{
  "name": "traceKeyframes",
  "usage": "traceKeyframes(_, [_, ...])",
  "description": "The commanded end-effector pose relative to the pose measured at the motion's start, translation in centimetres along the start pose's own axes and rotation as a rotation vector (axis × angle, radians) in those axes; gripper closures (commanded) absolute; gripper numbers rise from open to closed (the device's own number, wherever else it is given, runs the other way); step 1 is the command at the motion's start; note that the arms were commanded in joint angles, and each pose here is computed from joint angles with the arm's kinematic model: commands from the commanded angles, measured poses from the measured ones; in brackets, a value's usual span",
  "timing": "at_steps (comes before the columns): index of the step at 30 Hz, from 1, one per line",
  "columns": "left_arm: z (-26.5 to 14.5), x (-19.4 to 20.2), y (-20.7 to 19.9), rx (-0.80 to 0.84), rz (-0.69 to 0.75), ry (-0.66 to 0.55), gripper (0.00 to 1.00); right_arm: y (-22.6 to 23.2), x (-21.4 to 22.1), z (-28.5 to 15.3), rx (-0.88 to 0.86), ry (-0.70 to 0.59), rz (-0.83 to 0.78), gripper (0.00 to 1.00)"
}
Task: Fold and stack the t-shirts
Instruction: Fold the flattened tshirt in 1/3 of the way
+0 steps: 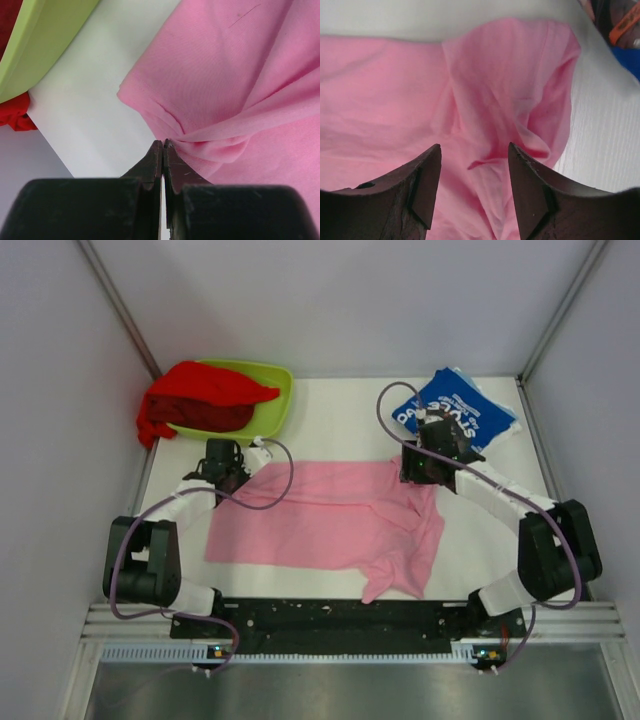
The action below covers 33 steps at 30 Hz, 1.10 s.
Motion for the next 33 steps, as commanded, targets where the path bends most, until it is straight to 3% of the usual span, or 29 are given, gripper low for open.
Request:
traceKeyframes(1, [-0.9, -1.5, 1.4, -0.035, -0.019, -0.058, 1.0, -1.9, 3.1, 0.9, 0.089, 0.14, -0.067, 0.44])
traceKeyframes(3, [-0.9, -1.6, 1.4, -0.034, -0.021, -0.059, 1.0, -2.2, 4.0, 1.4, 0.095, 0.155, -0.068, 0.46])
traceKeyframes(4, [-1.0, -1.5, 1.4, -0.033, -0.021, -0.058, 1.0, -2.1, 4.2, 1.6, 0.088, 0.158, -0.068, 0.51])
traceKeyframes(6, [-1.0, -1.6, 1.5, -0.036, -0.024, -0.059, 1.0, -1.9, 4.7, 1.6, 0.074, 0.169, -0.062, 0.72])
traceKeyframes(11, [-1.5, -1.7, 1.7, -0.039, -0.027, -0.061, 1.0, -2.0, 5.1, -0.1, 0.055, 0.139, -0.029, 1.0])
traceKeyframes(18, [-2.6, -1.5, 4.3, -0.156, -0.048, -0.018, 1.0, -1.8, 2.8, -4.4, 0.012, 0.004, 0.021, 1.0])
traceKeyframes(22, [-5.8, -2.7, 9.2, -0.287, -0.125, -0.058, 1.0, -0.2, -3.3, -8.2, -0.147, -0.144, 0.087, 1.0])
traceKeyframes(27, [-12.5, -4.8, 13.0, -0.336, -0.187, -0.124, 1.0, 1.0, -11.5, -16.1, -0.238, -0.42, 0.067, 1.0])
traceKeyframes(33, [-24.0, -8.1, 14.4, -0.324, -0.215, -0.26, 1.0, 2.5, -15.6, -26.5, -0.315, -0.676, 0.008, 1.0])
Point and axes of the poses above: each gripper's point midway between its finger pads, its own z axis out along the fingers, its own y axis along the line the jaws close on, x = y × z, the point moved 3 cm from there along -z, back along the fingers, and after that the axes turned 1 degree about z, right-handed, at the moved point
